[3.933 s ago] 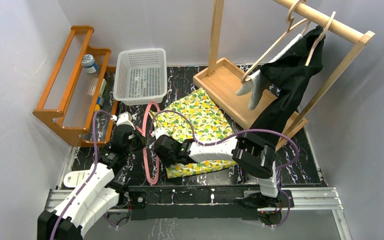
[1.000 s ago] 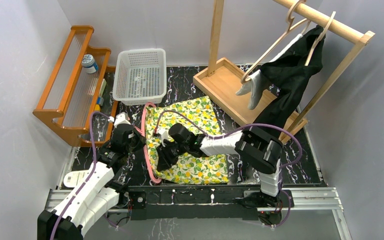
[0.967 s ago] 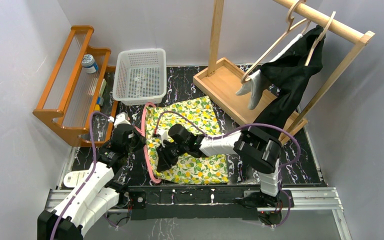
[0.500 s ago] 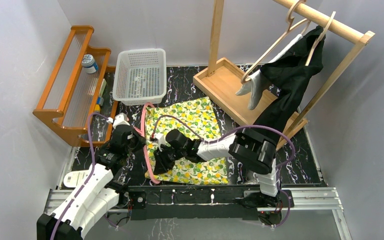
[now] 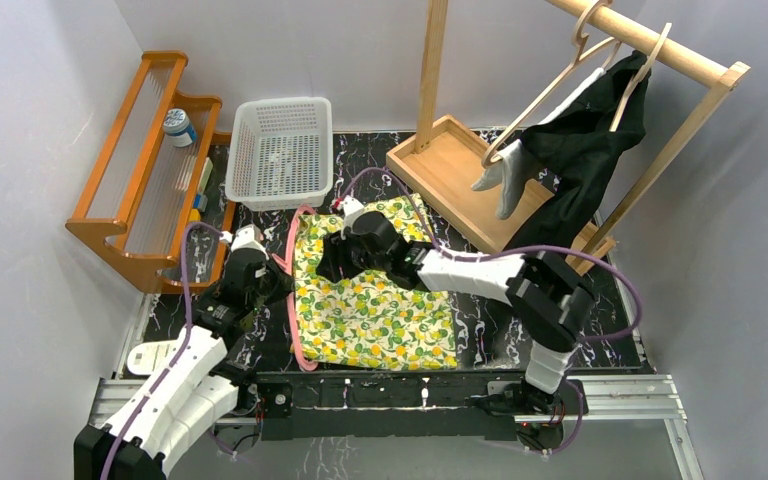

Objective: Place the skirt on the hanger
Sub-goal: Hang the skirt on the hanger.

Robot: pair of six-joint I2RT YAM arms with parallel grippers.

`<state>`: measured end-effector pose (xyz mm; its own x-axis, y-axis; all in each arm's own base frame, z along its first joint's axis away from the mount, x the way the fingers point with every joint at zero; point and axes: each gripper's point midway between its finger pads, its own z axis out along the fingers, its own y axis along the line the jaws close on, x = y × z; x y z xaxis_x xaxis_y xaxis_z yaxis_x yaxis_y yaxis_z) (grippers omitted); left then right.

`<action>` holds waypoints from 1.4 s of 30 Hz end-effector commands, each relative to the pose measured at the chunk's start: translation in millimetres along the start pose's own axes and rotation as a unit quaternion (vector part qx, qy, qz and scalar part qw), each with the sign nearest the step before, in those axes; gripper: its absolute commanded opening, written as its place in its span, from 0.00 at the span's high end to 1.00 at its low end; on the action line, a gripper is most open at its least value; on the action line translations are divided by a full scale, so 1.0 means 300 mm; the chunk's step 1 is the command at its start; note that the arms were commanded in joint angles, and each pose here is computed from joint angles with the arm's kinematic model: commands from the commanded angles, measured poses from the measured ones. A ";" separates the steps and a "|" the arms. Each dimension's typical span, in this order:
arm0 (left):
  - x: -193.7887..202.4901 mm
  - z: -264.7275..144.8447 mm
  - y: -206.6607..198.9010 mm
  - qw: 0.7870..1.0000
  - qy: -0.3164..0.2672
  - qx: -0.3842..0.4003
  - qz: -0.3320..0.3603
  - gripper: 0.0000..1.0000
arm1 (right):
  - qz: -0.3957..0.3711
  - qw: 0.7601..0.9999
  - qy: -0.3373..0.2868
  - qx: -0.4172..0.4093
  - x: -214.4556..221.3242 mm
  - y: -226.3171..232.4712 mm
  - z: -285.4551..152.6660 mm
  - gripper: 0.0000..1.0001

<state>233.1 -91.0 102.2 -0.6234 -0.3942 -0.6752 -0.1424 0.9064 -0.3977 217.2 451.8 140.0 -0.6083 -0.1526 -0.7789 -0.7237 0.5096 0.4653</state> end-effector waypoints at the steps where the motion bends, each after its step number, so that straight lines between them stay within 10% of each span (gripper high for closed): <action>1: 0.012 -0.009 -0.031 0.999 0.026 0.023 0.029 1.00 | 0.003 0.995 0.020 0.095 -0.008 -0.143 0.081 0.40; 18: 0.020 0.008 -0.083 0.997 0.042 0.058 0.031 1.00 | 0.059 0.995 0.013 0.074 -0.083 -0.202 0.303 0.50; 42: 0.029 0.019 -0.072 0.998 0.037 0.054 0.022 1.00 | 0.092 0.993 -0.041 0.066 -0.195 -0.244 0.174 0.69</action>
<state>238.0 -121.7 107.2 -0.6739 -0.3354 -0.6584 0.0067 0.8882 -0.4593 311.0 470.4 55.2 -0.7634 -0.0972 -0.6385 -0.5184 0.6818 0.5161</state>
